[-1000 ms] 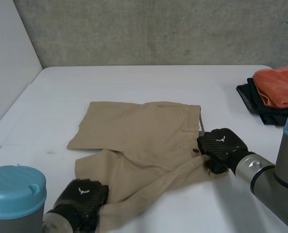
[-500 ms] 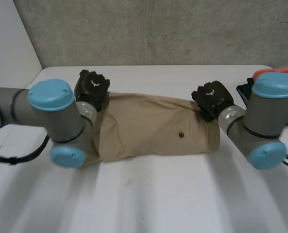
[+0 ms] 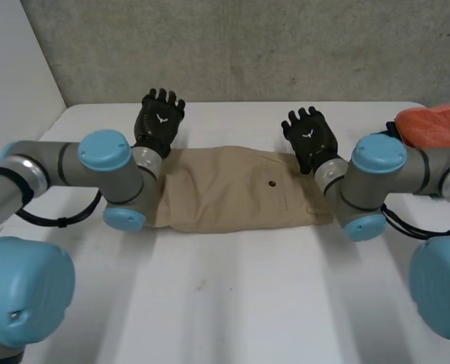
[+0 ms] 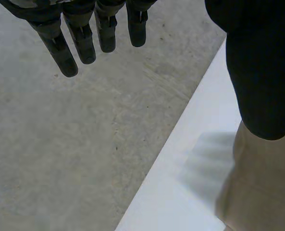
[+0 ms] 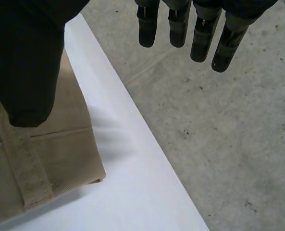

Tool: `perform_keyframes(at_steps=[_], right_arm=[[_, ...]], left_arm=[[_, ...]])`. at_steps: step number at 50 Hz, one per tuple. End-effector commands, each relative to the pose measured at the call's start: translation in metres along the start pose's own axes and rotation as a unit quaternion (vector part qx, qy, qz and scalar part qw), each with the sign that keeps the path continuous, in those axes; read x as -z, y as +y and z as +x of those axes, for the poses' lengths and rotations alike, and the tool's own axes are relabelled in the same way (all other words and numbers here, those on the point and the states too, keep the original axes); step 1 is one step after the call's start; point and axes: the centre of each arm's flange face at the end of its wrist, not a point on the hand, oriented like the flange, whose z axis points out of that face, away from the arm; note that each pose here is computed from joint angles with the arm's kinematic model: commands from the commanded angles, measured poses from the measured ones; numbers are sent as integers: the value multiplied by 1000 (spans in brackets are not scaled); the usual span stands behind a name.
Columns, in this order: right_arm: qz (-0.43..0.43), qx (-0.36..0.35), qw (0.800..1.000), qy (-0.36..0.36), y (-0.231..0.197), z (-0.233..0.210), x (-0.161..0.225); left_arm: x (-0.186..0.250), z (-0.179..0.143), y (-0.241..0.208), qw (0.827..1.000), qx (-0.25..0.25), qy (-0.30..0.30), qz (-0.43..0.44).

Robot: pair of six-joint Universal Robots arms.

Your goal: Fold the laundry.

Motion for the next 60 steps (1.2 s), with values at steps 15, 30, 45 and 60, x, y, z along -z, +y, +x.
perform_keyframes(at_steps=[15, 30, 45, 60], right_arm=[[-194, -195, 959, -75, -49, 22, 119], [-194, -183, 961, -70, -2, -6, 95], [-199, -116, 973, 16, -4, 78, 115], [-95, 72, 992, -38, -40, 81, 110]], left_arm=[[127, -33, -54, 983, 152, 39, -94], [144, -18, -45, 979, 152, 62, -119], [150, -32, -61, 982, 152, 49, -103], [166, -36, -65, 980, 157, 51, -108]])
